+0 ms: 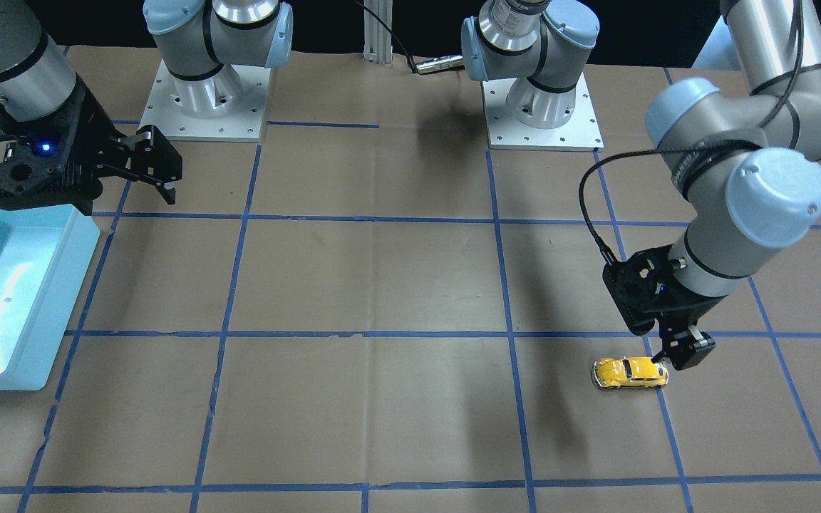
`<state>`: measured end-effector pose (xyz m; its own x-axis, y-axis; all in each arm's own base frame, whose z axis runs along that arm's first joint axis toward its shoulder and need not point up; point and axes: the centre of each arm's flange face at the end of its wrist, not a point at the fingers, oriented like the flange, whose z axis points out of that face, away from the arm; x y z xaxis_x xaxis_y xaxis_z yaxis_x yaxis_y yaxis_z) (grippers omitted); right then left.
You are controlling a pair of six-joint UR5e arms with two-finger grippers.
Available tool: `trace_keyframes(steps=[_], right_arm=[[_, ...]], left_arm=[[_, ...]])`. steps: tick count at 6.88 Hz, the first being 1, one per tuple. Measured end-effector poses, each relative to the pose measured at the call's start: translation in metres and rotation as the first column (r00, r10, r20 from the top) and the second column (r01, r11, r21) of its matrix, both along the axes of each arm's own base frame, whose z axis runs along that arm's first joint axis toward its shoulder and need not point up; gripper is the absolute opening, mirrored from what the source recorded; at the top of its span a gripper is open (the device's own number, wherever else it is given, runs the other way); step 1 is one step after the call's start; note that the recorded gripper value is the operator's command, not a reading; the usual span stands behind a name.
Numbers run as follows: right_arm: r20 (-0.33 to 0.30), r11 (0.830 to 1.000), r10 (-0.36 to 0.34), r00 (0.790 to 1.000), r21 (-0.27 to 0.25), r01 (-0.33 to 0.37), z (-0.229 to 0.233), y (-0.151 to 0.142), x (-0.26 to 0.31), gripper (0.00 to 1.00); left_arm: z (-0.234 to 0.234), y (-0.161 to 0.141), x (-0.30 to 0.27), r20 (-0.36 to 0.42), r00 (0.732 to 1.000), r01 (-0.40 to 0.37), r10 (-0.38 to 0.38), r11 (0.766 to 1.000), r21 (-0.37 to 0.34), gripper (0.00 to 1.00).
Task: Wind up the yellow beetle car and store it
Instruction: 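Open the left gripper and lift it off the car, then raise the left gripper away while the released car rolls toward the bin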
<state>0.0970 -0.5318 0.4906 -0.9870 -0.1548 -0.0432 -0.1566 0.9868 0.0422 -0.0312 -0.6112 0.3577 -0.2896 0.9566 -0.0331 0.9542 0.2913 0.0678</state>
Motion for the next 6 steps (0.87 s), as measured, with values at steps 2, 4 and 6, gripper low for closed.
trace_keyframes(steps=[2, 4, 6], right_arm=[[-0.001, 1.0, 0.0, 1.0, 0.0, 0.0, 0.0, 0.0, -0.001, 1.0], [-0.007, 1.0, -0.002, 1.0, 0.001, 0.002, 0.0, 0.0, -0.002, 1.0], [-0.016, 1.0, -0.004, 1.0, 0.001, 0.004, 0.0, 0.0, -0.004, 1.0]], left_arm=[[0.062, 0.027, -0.048, -0.014, 0.966, -0.259, 0.259, 0.965, -0.04, 1.0], [0.1, 0.055, -0.085, -0.06, 0.834, -0.551, 0.548, 0.831, -0.08, 1.0], [0.127, 0.059, -0.099, -0.158, 0.556, -0.831, 0.816, 0.552, -0.073, 1.0]])
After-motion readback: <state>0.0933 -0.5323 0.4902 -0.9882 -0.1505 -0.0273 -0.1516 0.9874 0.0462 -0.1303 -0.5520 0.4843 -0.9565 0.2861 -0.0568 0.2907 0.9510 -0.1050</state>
